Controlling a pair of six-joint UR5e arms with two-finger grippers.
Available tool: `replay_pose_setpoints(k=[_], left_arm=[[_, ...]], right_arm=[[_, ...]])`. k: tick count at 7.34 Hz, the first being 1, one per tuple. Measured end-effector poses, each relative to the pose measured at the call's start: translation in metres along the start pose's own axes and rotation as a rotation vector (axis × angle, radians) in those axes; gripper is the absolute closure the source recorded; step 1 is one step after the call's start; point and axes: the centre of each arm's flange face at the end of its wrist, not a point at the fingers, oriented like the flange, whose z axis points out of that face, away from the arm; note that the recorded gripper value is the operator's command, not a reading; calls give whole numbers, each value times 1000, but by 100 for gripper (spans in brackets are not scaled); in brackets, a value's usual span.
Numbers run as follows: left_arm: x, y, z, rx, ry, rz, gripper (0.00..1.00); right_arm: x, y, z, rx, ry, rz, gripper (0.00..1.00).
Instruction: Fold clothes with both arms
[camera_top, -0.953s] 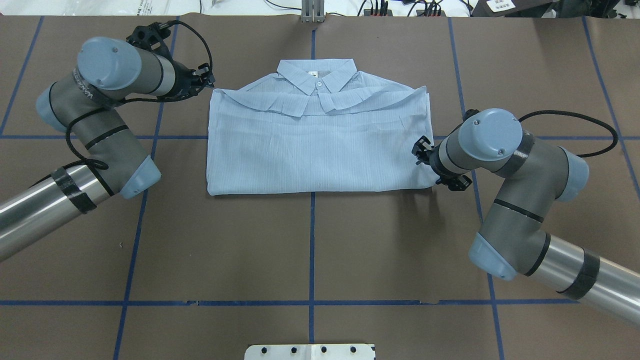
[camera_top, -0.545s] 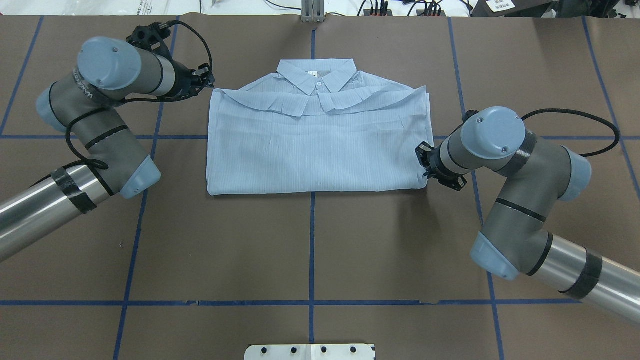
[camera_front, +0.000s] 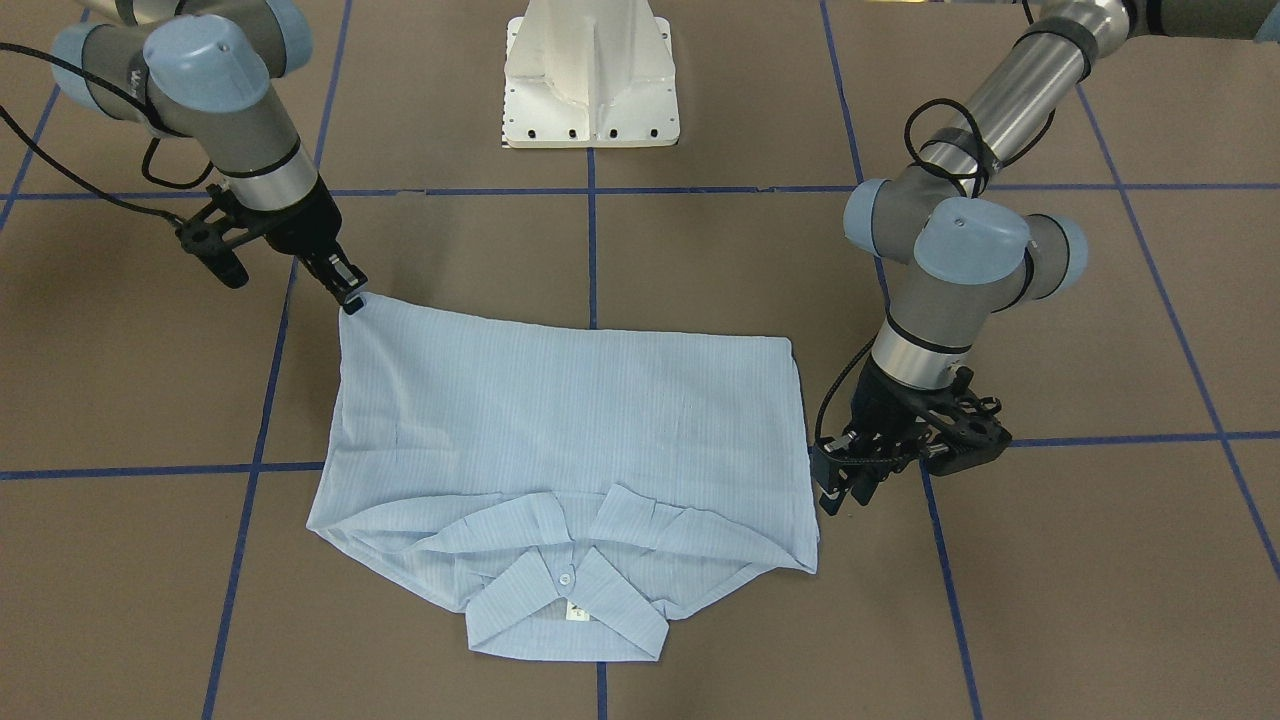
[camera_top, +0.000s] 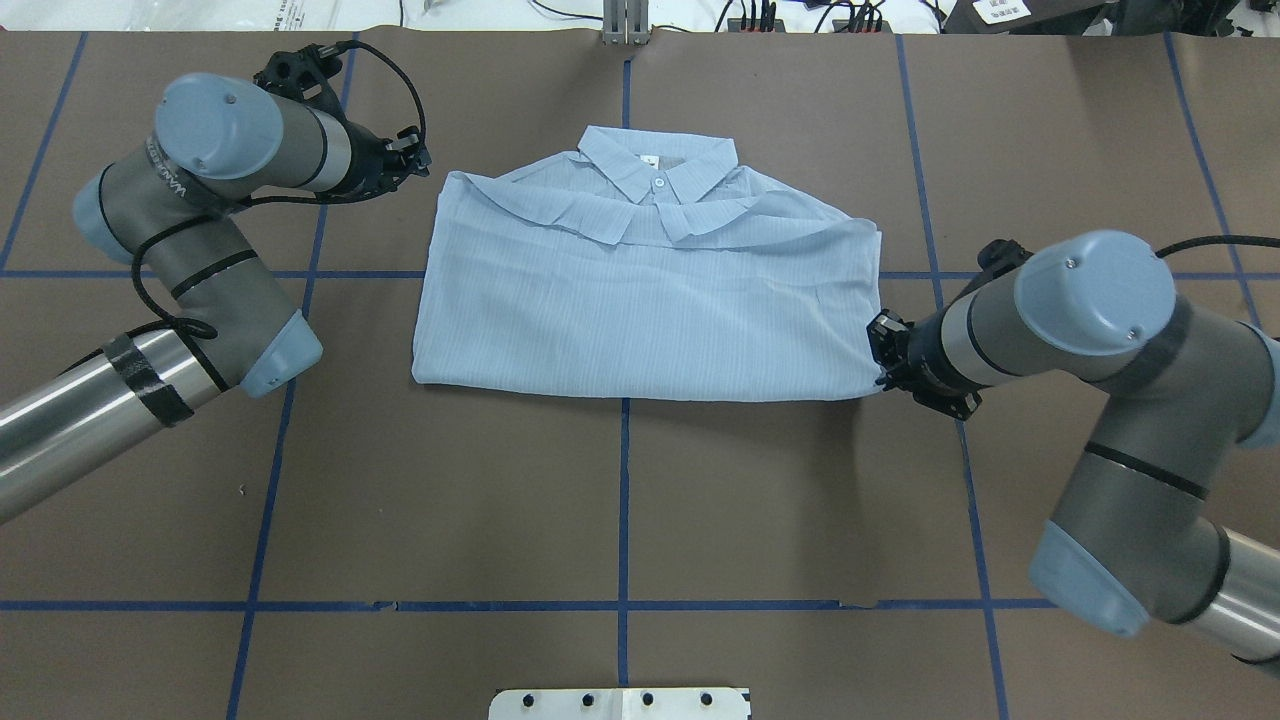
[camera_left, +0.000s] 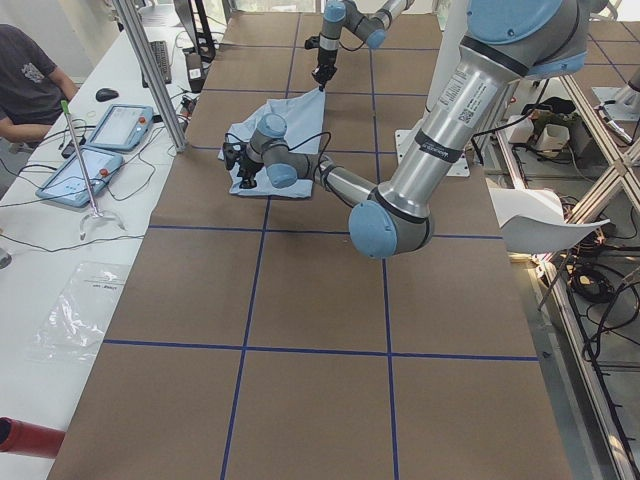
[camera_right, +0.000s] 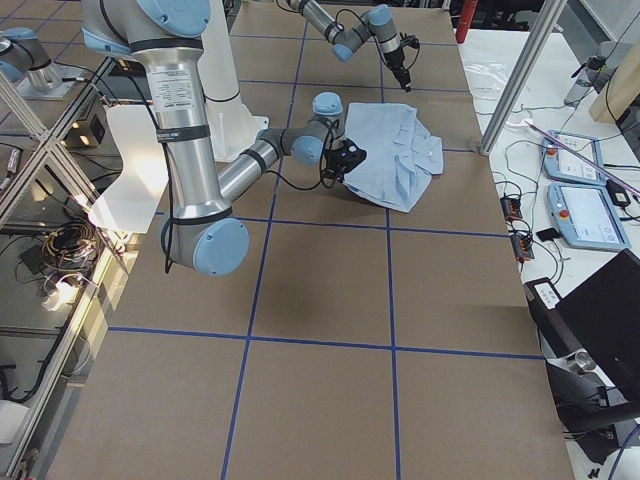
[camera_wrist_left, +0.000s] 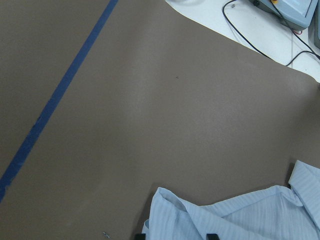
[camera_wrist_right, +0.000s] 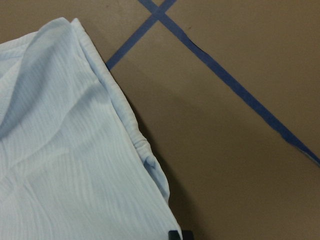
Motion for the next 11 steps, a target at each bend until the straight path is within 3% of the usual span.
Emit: replay_pose_setpoints(k=[1,2,3,4,5,6,7,9,11], left_arm=[[4,1,-5,0,12,-2,50],[12,2,-13,-2,31,0,50],[21,6,-23,-6,50,3,50],[32,15,-38,-35,67,-1,49],[41,33,-59,-97,88,-19,46],[44,60,-78,-161,107,-40,42],[42,89,-90,-213,108,-70,35],[45,151,-102,-296,63,-157,31],[47,219,-104,-340,-5,-221,31]], right_arm=[[23,30,-16,-40,33,20,100],[46,72,-25,-85,103,27,100],[70,117,-34,-139,203,16,36],[94,157,-44,-199,300,-14,0],[118,197,-47,-244,379,-47,0],[139,228,-46,-252,424,-61,0],[146,241,-45,-240,424,-54,0],[100,212,-47,-186,320,30,0],[30,135,-51,-84,184,80,0]])
